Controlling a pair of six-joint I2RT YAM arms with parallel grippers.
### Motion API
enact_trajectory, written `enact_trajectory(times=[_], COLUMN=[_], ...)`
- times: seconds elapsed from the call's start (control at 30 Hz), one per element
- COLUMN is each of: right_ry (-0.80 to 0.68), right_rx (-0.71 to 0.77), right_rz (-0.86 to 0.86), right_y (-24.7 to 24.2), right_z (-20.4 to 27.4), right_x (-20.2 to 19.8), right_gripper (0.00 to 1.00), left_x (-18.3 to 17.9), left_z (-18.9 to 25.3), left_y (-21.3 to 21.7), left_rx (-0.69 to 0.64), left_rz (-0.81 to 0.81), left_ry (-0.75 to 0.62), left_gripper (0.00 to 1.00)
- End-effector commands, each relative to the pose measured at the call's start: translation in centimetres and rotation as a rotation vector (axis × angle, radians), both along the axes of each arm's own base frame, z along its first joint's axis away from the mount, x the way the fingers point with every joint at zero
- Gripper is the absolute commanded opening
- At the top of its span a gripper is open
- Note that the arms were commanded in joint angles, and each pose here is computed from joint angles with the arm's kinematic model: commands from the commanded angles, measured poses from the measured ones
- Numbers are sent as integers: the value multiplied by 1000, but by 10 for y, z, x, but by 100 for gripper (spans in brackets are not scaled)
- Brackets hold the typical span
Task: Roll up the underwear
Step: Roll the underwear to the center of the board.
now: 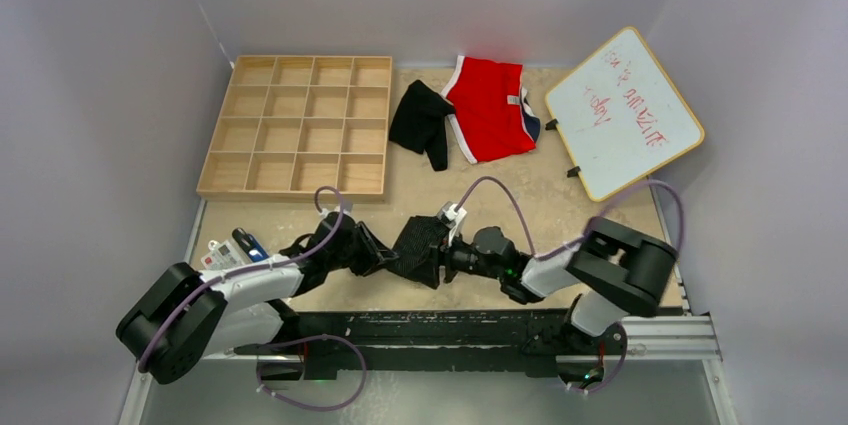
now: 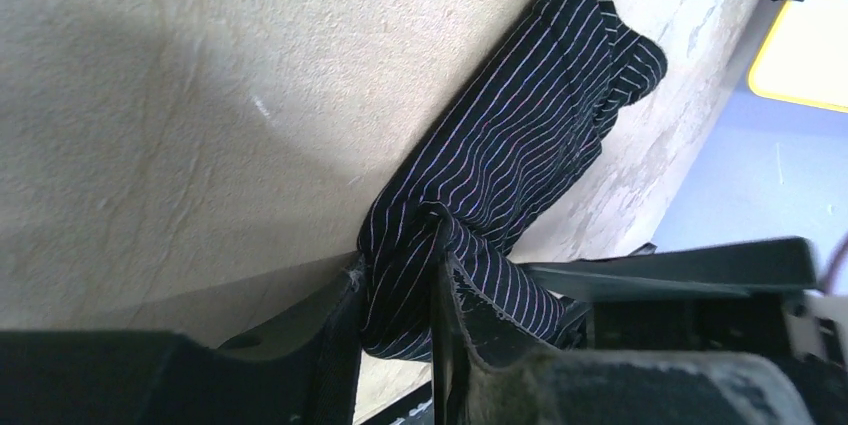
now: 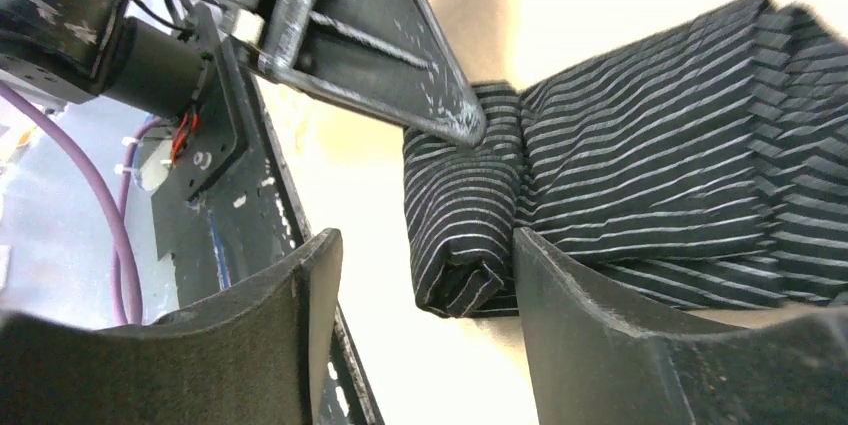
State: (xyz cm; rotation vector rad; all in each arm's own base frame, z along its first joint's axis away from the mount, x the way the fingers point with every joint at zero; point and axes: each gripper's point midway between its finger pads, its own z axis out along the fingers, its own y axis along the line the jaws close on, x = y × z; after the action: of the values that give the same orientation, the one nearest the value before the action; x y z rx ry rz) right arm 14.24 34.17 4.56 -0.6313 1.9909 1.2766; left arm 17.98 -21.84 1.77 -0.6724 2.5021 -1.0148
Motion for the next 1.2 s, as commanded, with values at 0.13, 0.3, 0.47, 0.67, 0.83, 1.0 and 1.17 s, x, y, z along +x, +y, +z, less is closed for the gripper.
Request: enact_trajectory(times=[0.13, 0.3, 0.47, 0.67, 0.83, 1.0, 1.17], right_ry=[-236, -420, -676, -767, -759, -724, -657], right_rx=[-257, -299, -410, -527, -607, -736, -818], right_rz=[-53, 78, 185, 284, 349, 353, 274], right_y=[-31, -13, 9, 23, 21, 8, -7], right_z=[26, 48, 48, 26, -7, -38, -57], right_x=[28, 21, 15, 4, -8, -12, -7], right_gripper=[68, 63, 60, 58, 56, 48, 32], left_x=[-26, -22, -21, -20, -19, -20, -22], left_z=[-29, -22, -19, -17, -15, -14, -13], left_y=[38, 33, 31, 30, 30, 32, 33], left_rx=[212, 198, 198, 195, 194, 199, 191], left_rz=[-2, -1, -7, -6, -1, 6, 16], left_ry=[99, 97, 108, 108, 106, 110, 107], left_gripper=[22, 21, 20, 19, 19, 19, 22])
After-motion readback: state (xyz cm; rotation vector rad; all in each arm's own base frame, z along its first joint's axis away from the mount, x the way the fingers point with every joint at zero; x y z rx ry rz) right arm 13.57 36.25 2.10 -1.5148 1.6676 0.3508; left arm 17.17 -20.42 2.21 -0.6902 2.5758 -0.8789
